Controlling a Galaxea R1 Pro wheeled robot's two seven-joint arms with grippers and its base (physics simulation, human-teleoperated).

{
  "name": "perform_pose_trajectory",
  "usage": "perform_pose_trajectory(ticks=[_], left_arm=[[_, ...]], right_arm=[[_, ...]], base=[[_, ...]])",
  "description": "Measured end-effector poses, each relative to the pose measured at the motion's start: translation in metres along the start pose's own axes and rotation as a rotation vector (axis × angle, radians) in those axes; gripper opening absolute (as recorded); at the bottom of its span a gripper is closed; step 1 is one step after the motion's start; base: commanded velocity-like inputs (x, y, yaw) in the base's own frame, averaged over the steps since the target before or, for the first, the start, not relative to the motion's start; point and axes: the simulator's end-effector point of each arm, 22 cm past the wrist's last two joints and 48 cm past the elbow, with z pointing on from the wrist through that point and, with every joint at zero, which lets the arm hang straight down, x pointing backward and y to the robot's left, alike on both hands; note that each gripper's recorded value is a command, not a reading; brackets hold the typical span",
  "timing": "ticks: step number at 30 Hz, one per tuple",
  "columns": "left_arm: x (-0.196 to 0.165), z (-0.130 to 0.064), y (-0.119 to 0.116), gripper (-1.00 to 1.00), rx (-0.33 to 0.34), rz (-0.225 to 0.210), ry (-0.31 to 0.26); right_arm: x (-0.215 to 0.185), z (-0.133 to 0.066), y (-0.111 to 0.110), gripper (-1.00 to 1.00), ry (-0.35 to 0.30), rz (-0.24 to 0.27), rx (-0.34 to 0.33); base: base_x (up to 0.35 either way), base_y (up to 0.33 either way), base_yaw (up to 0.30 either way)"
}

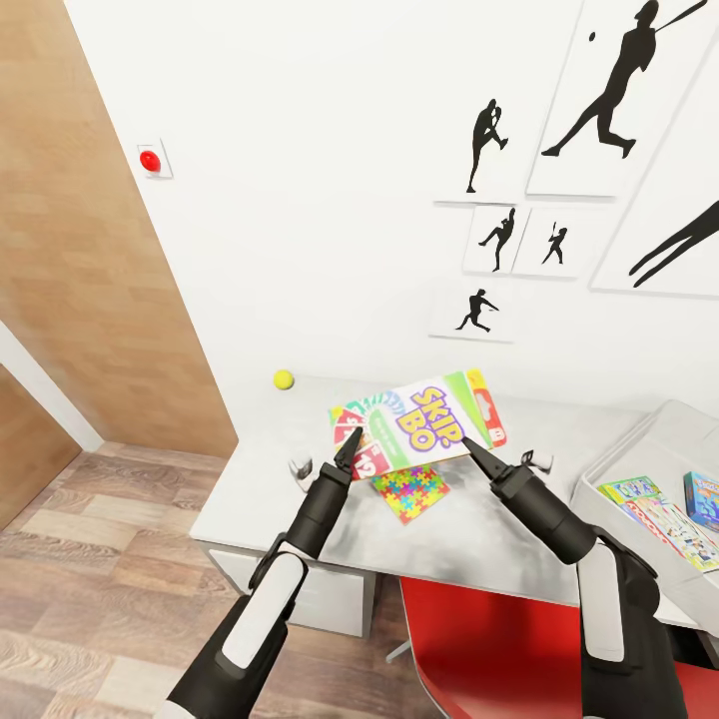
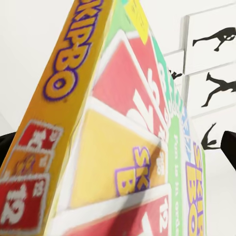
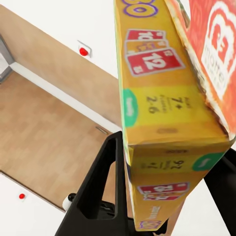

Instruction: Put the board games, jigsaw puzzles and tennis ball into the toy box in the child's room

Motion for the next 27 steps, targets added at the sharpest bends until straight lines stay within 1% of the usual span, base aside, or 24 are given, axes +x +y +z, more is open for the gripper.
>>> perform_pose_trajectory(ticks=[5, 14, 15, 16, 19, 22, 25, 26, 27], left_arm=[[0.005, 0.001, -0.002, 1.00, 0.002, -0.006, 0.012], [0.007, 0.003, -0.005, 1.00, 0.011, 0.002, 0.023], [0.011, 0.003, -0.006, 1.00, 0.016, 0.002, 0.033], [0.021, 0.003, -0.010, 1.00, 0.024, 0.001, 0.056], [0.022, 0.003, -0.012, 1.00, 0.031, 0.002, 0.059], [0.022, 0.002, -0.012, 1.00, 0.035, 0.016, 0.067], [0.018, 0.001, -0.010, 1.00, 0.034, 0.018, 0.064], [0.016, 0.000, -0.009, 1.00, 0.033, 0.022, 0.065], [0.014, -0.001, -0.008, 1.00, 0.034, 0.025, 0.064]], right_arm=[[-0.002, -0.001, 0.000, -1.00, -0.004, 0.004, -0.001], [-0.004, -0.002, 0.001, -1.00, -0.011, 0.007, -0.004], [-0.004, -0.001, 0.002, -1.00, -0.012, 0.006, -0.010], [-0.006, -0.002, 0.003, -1.00, -0.017, 0.011, -0.013], [-0.006, 0.000, 0.004, -1.00, -0.016, 0.012, -0.017], [-0.011, -0.001, 0.001, -1.00, -0.018, 0.025, 0.000], [-0.025, -0.007, -0.005, -1.00, -0.055, 0.018, 0.025], [-0.025, -0.007, -0.006, -1.00, -0.056, 0.015, 0.028], [-0.030, -0.008, -0.009, -1.00, -0.069, 0.006, 0.038]], base=[[0.000, 0.000, 0.000], [0.000, 0.000, 0.000], [0.000, 0.000, 0.000], [0.000, 0.000, 0.000], [0.000, 0.000, 0.000], [0.000, 0.000, 0.000], [0.000, 0.000, 0.000], [0.000, 0.000, 0.000], [0.000, 0.000, 0.000]])
